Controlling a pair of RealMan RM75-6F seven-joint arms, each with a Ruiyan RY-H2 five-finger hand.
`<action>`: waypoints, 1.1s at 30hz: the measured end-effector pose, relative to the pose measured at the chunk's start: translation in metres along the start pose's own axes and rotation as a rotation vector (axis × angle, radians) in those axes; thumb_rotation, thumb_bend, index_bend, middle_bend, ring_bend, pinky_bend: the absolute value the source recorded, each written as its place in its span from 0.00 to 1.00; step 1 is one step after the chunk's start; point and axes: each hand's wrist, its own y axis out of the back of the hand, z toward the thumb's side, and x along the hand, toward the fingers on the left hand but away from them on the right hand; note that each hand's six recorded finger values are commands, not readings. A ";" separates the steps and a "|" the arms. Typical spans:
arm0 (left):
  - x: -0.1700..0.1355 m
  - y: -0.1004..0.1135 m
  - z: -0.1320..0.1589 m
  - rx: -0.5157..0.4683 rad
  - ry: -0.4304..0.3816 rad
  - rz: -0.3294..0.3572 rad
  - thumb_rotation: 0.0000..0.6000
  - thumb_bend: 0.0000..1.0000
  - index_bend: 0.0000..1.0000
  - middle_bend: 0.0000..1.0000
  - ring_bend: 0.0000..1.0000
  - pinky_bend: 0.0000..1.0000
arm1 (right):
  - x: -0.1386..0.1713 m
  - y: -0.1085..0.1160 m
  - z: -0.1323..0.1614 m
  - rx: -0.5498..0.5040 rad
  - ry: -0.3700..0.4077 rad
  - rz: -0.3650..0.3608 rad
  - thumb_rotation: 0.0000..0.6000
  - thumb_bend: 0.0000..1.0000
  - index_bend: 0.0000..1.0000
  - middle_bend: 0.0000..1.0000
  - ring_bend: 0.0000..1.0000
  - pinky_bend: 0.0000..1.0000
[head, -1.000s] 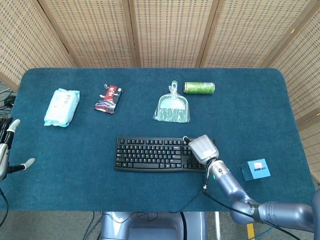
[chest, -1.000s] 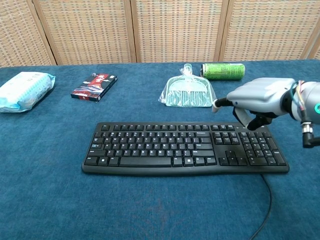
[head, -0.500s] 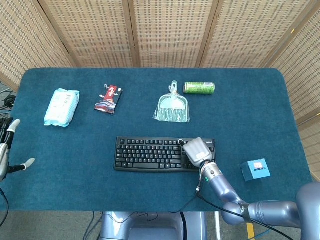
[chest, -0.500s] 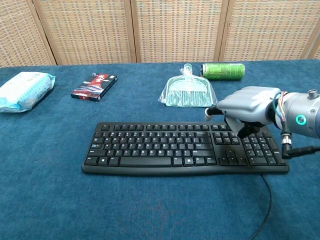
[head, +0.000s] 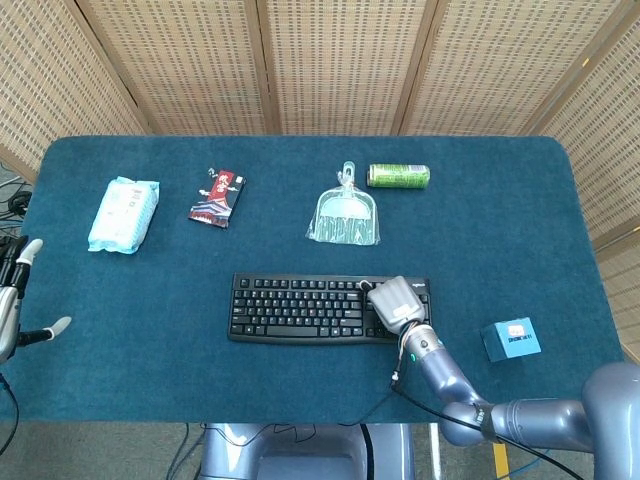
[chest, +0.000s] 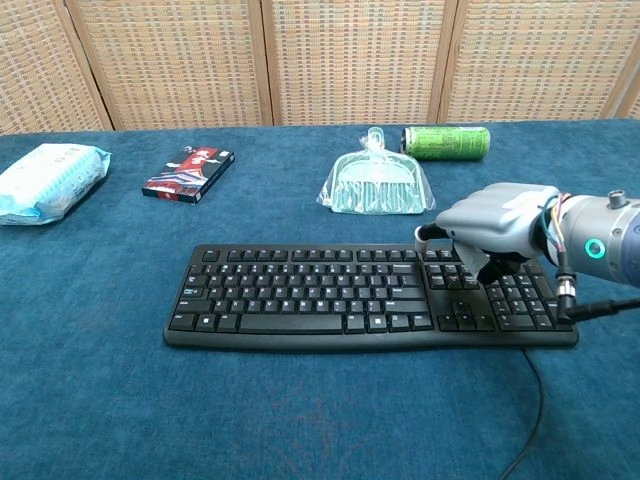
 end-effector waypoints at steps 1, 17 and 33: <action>0.000 0.000 0.000 0.001 0.000 0.000 1.00 0.00 0.00 0.00 0.00 0.00 | 0.000 0.000 0.000 0.000 0.000 0.001 1.00 1.00 0.17 0.63 1.00 1.00; 0.001 -0.001 0.000 0.005 0.002 -0.002 1.00 0.00 0.00 0.00 0.00 0.00 | -0.003 -0.010 -0.006 0.008 -0.014 0.041 1.00 1.00 0.19 0.63 1.00 1.00; 0.001 0.001 -0.002 -0.003 0.006 0.002 1.00 0.00 0.00 0.00 0.00 0.00 | 0.029 0.086 -0.011 -0.028 0.016 -0.266 1.00 1.00 0.19 0.64 1.00 1.00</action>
